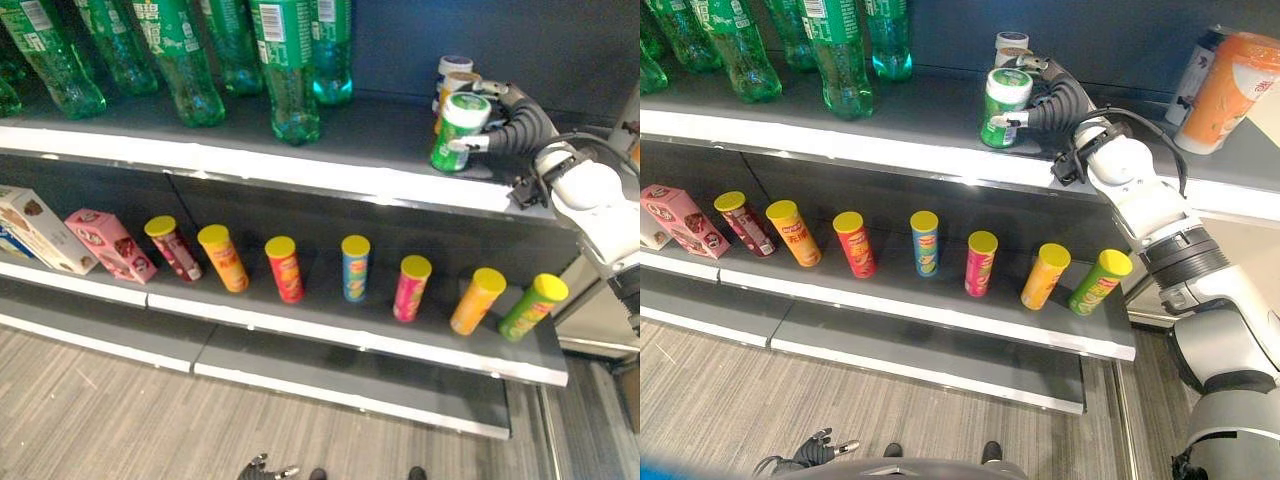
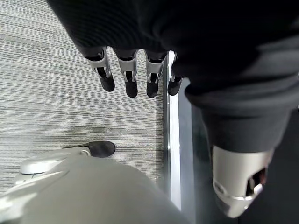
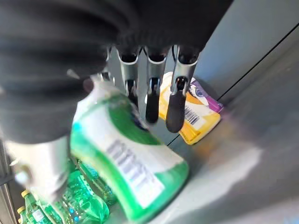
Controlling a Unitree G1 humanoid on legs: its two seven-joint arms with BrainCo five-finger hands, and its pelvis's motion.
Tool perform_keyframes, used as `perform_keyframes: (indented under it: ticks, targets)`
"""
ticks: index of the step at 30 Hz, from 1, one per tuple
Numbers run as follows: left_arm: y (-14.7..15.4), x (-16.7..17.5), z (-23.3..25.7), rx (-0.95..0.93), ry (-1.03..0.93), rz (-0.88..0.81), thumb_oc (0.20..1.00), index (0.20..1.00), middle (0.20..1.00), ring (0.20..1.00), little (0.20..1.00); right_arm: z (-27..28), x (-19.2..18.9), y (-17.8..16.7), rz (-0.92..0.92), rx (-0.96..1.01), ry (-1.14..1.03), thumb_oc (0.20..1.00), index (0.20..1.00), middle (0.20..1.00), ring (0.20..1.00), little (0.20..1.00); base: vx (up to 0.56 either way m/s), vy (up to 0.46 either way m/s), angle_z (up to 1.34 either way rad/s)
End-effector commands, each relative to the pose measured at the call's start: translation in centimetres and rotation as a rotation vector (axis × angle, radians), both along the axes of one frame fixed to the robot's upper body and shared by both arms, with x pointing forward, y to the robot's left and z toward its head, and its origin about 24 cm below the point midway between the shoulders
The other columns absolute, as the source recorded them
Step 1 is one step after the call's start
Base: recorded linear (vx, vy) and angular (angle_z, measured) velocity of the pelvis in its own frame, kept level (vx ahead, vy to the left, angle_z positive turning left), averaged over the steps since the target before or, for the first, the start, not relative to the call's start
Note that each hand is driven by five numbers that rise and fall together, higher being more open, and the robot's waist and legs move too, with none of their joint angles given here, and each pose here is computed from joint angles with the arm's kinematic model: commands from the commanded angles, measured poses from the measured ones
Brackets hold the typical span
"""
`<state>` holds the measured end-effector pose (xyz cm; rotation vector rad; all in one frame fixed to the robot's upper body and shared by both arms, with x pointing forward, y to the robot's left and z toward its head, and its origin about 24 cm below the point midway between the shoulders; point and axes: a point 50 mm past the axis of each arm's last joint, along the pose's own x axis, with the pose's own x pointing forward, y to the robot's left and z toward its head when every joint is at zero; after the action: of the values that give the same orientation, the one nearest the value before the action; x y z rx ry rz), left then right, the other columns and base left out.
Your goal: Put the goods on the table back onto the shelves and tidy them up.
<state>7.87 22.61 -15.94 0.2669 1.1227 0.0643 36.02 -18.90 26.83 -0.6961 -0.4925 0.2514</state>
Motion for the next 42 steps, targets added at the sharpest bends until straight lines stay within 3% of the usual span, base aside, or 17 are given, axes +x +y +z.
perform_keyframes:
  ticks: [1,8,13,16,22,26,31,32,33,36,42]
  targets:
    - [3.3,2.3,1.2,0.085,-0.048,0.002,1.0,1.0,1.0,1.0,1.0,3.1,-0.4,-0.9,-0.035,0.006,-0.118,1.0,1.0,1.0,1.0,1.0,0.0,0.0,0.0]
    - [4.1,2.2,1.4,0.097,-0.05,0.048,1.0,1.0,1.0,1.0,1.0,8.2,-4.1,-1.0,-0.005,-0.076,-0.361,1.0,1.0,1.0,1.0,1.0,0.0,0.004,0.0]
    - [4.0,1.8,1.2,0.101,-0.037,0.077,1.0,1.0,1.0,1.0,1.0,10.2,-8.9,-3.1,-0.004,0.021,-0.583,1.0,1.0,1.0,1.0,1.0,0.03,0.025,-0.11]
    - [4.1,2.2,1.3,0.108,-0.044,0.06,1.0,1.0,1.0,1.0,1.0,10.3,-11.9,-3.9,-0.005,-0.038,-0.667,1.0,1.0,1.0,1.0,1.0,0.03,0.037,-0.25]
    - [3.9,3.5,1.7,0.081,-0.101,0.05,1.0,1.0,1.0,1.0,1.0,7.8,-14.8,-6.4,-0.041,-0.114,-0.583,1.0,1.0,1.0,1.0,1.0,0.02,0.066,-0.44]
    - [3.8,3.1,1.6,0.067,-0.09,0.031,1.0,1.0,1.0,1.0,1.0,5.2,-15.0,-7.4,0.017,-0.09,-0.382,1.0,1.0,1.0,1.0,1.0,-0.01,0.051,-0.39]
    - [3.6,2.8,1.5,0.051,-0.085,0.011,1.0,1.0,1.0,1.0,1.0,-2.0,-14.7,-9.5,0.064,0.048,0.075,1.0,1.0,1.0,1.0,1.0,-0.03,0.022,-0.17]
    - [3.3,2.5,1.4,0.046,-0.078,-0.025,1.0,1.0,1.0,1.0,1.0,-6.9,-16.0,-8.6,0.222,0.173,0.384,1.0,1.0,1.0,1.0,1.0,-0.02,0.007,-0.1]
    - [3.3,2.5,1.4,0.046,-0.077,-0.026,1.0,1.0,1.0,1.0,1.0,-6.9,-16.1,-8.6,0.221,0.173,0.385,1.0,1.0,1.0,1.0,1.0,-0.03,-0.003,0.05]
    - [2.7,2.3,1.2,0.032,-0.058,-0.049,1.0,1.0,1.0,1.0,1.0,-13.3,-16.7,-9.7,0.131,0.313,0.608,1.0,1.0,1.0,1.0,1.0,-0.01,0.0,0.04]
    - [0.8,2.6,0.8,-0.017,-0.045,-0.146,1.0,1.0,1.0,1.0,1.0,-26.7,-19.9,-10.0,-0.063,0.379,1.107,1.0,1.0,1.0,1.0,1.0,-0.01,-0.003,0.14]
